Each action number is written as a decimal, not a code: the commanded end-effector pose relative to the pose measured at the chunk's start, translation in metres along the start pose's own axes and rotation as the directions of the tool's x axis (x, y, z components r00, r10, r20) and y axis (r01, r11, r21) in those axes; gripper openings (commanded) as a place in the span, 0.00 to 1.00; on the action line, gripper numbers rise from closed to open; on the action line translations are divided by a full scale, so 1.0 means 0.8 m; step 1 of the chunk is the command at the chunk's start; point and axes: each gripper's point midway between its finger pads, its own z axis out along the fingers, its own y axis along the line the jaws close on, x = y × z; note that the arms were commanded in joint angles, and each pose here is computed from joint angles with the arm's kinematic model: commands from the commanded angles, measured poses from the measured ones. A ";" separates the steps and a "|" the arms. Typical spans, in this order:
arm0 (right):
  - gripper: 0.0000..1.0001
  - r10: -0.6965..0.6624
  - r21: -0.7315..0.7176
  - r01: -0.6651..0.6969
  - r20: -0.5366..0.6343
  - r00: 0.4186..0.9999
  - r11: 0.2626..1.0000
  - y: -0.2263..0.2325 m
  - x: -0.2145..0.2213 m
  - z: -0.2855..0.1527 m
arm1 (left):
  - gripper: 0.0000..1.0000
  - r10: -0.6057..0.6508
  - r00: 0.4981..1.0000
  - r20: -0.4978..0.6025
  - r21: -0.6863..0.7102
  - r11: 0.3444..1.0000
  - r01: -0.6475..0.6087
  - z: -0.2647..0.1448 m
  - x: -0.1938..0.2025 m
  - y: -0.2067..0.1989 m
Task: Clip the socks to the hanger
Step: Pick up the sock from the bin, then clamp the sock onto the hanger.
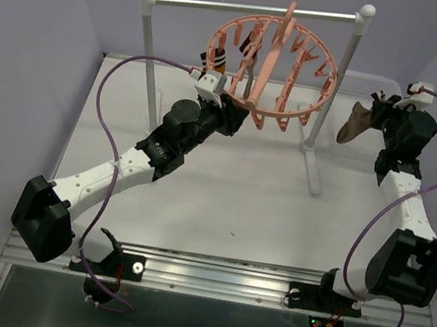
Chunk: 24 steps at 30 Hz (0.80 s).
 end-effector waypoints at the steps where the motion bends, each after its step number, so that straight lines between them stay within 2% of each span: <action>1: 0.01 0.007 -0.169 0.012 0.111 0.994 0.985 0.046 -0.050 -0.027 | 0.00 -0.023 0.990 0.137 0.057 0.998 0.015 0.002 -0.063 -0.027; 5: 0.01 0.080 -0.352 -0.059 0.047 0.996 0.934 0.095 -0.063 -0.067 | 0.00 -0.030 0.989 0.143 0.069 0.997 0.020 0.002 -0.069 -0.032; 9: 0.02 0.191 -0.411 -0.174 -0.002 0.982 0.895 0.124 -0.075 -0.122 | 0.00 -0.053 0.988 0.143 0.074 0.996 0.043 0.002 -0.068 -0.033; 12: 0.02 0.229 -0.446 -0.244 -0.087 0.969 0.861 0.140 -0.057 -0.153 | 0.00 -0.065 0.988 0.142 0.078 0.995 0.055 0.004 -0.068 -0.034; 18: 0.05 0.270 -0.397 -0.367 -0.280 0.921 0.841 0.147 -0.001 -0.186 | 0.00 -0.084 0.986 0.141 0.081 0.994 0.073 0.009 -0.066 -0.035; 24: 0.05 0.254 -0.540 -0.478 -0.438 0.862 0.692 0.193 0.027 -0.237 | 0.00 -0.110 0.986 0.126 0.105 0.990 0.097 0.016 -0.060 -0.041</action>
